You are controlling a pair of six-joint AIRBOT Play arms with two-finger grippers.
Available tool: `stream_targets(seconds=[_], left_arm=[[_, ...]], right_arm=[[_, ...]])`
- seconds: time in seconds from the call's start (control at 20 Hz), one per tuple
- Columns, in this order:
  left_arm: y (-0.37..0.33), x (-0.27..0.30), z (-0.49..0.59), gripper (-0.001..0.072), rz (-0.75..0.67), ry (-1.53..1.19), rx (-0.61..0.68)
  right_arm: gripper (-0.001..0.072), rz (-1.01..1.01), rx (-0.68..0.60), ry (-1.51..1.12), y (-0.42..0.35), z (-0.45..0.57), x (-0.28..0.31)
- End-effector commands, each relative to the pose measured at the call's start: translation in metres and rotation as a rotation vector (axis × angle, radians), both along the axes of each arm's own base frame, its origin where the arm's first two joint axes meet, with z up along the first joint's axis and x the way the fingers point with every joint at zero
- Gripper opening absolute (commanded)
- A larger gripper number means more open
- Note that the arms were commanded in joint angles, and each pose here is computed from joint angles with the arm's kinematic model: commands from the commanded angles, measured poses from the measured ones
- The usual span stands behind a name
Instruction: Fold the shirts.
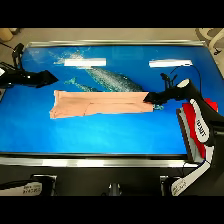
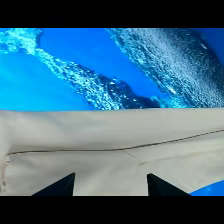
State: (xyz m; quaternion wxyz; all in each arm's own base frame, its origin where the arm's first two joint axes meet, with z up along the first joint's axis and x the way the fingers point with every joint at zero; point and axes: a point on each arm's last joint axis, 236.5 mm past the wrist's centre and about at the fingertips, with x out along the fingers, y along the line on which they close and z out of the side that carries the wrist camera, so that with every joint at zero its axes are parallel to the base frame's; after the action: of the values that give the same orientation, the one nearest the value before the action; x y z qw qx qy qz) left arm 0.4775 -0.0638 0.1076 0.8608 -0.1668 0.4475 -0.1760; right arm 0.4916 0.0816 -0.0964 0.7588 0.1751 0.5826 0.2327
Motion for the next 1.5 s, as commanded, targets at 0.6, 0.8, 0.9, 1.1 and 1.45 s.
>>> stream_targets(seconds=[0.6, 0.8, 0.9, 1.1, 1.45], left_arm=[[-0.191, 0.005, -0.095, 0.0025, -0.137, 0.170, -0.208], [-0.276, -0.006, -0.127, 0.0024, -0.116, 0.259, -0.392], [-0.316, -0.023, -0.142, 0.0024, -0.117, 0.307, -0.445], [-0.385, -0.060, -0.167, 0.0023, -0.099, 0.401, -0.537], [-0.375, -0.044, -0.115, 0.0020, -0.226, 0.261, -0.540]], right_arm=[[0.0017, 0.131, -0.004, -0.324, 0.030, 0.145, -0.003], [0.0016, 0.179, -0.004, -0.401, 0.036, 0.201, -0.028], [0.0016, 0.213, -0.003, -0.422, 0.040, 0.224, -0.045], [0.0016, 0.299, 0.001, -0.431, 0.048, 0.260, -0.090], [0.0015, 0.233, -0.003, -0.575, 0.058, 0.292, -0.074]])
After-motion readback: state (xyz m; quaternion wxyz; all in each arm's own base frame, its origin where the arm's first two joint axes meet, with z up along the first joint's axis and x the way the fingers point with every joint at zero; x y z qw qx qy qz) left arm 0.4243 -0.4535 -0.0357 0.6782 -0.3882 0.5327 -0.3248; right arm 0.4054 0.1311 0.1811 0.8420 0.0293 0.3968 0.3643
